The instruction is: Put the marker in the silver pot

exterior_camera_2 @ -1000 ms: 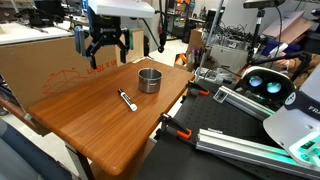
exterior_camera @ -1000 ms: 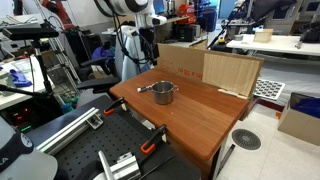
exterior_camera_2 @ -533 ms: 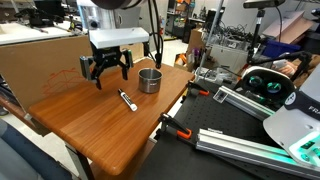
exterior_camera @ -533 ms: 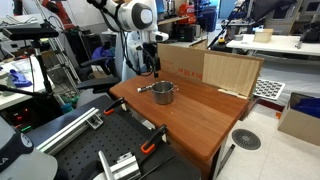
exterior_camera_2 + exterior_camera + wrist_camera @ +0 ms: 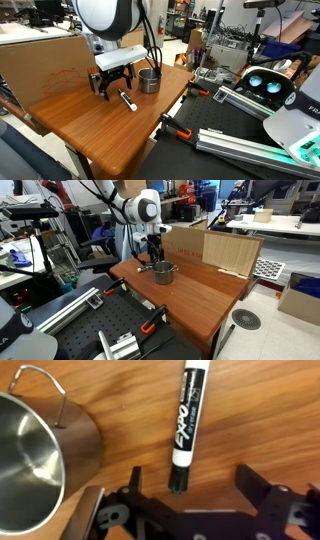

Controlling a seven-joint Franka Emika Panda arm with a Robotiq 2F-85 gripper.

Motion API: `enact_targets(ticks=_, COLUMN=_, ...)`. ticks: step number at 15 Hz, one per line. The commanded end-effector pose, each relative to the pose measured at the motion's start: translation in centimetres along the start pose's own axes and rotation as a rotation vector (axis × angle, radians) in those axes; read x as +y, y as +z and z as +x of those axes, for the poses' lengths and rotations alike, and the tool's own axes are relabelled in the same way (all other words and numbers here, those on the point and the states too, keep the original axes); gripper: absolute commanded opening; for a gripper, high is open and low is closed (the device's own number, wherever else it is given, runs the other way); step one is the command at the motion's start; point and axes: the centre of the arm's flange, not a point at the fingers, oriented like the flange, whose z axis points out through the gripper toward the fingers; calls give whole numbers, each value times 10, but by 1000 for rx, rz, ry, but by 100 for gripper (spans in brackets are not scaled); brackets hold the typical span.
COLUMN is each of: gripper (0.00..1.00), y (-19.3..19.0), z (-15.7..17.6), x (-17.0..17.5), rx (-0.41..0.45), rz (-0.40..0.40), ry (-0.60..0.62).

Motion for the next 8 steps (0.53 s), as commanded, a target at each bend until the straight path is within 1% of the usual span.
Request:
enact_targets(ticks=1, gripper=75, y=10, z=10, x=-14, rx=28, rz=-42, ry=0)
enact_targets(ticks=2, gripper=72, y=11, z=10, x=-17, rx=30, rz=-45, ry=-8)
enact_targets(ticks=3, gripper=66, y=10, z=11, x=-20, rx=34, rz=-43, ry=-14)
enact_targets(ticks=4, gripper=57, y=9, z=11, x=-20, rx=35, rz=-47, ry=-18)
enact_targets(ticks=8, gripper=30, y=4, z=14, x=-19, rx=37, rz=-42, ry=-18)
